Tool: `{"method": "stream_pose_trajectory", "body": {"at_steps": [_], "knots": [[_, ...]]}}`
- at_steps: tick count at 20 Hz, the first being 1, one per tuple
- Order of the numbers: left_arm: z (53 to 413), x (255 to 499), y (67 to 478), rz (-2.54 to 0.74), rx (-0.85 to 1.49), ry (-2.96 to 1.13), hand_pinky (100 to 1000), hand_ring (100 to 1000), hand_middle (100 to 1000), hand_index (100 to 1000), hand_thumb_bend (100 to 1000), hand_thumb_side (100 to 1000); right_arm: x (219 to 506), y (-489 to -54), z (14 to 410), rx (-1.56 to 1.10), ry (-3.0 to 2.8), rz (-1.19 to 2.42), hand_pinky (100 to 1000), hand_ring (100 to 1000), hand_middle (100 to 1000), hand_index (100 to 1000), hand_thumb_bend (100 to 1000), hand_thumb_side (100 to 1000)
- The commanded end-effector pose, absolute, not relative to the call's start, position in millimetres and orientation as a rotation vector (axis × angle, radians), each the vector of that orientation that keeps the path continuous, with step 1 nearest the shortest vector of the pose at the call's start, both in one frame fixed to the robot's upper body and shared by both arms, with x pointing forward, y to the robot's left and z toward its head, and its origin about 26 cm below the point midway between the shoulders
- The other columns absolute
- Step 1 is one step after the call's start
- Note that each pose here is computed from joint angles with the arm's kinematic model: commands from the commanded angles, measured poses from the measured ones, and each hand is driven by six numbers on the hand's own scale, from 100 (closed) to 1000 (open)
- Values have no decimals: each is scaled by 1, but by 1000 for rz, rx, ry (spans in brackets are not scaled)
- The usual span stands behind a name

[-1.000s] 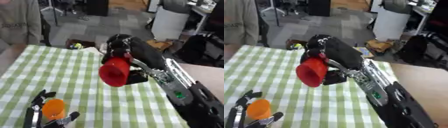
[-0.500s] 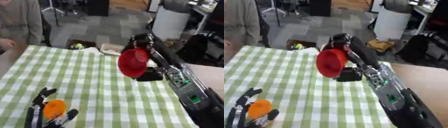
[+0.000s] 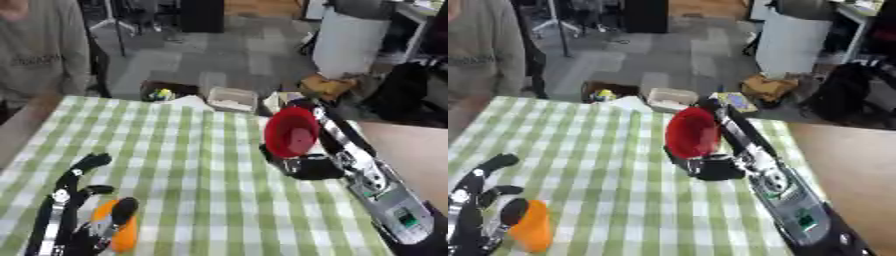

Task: Pour the contents of one cup into another cup.

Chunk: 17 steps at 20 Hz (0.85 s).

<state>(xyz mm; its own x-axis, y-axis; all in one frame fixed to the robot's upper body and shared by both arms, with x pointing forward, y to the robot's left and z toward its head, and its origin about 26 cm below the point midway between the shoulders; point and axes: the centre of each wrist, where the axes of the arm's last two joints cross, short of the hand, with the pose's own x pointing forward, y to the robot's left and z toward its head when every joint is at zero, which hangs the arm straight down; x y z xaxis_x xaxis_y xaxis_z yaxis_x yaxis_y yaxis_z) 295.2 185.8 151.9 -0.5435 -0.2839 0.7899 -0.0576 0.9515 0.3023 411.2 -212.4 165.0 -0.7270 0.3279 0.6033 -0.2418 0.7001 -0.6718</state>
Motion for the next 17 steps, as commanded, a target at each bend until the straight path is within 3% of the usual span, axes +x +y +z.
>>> {"method": "stream_pose_trajectory", "body": {"at_steps": [1,5,11,14,17], "knots": [[173,291,186,-315,228,-2175,650,1000,759,826,883,683,425,-211,143,-38,-2069,1040,307,332,256,433,255,100],[177,290,180,-335,200,-2172,649,1000,759,826,873,690,430,-198,126,15,-2047,1087,338,406,297,455,329,100],[173,292,177,-353,187,-2160,650,1000,760,827,867,695,423,-180,124,87,-2057,1260,454,571,445,541,561,100],[172,293,177,-357,189,-2156,650,1000,760,827,865,695,419,-178,126,79,-2069,1359,507,612,491,576,634,174],[171,293,178,-360,191,-2152,650,1000,761,827,865,696,417,-180,128,45,-2074,1446,593,679,593,656,758,285]]}}
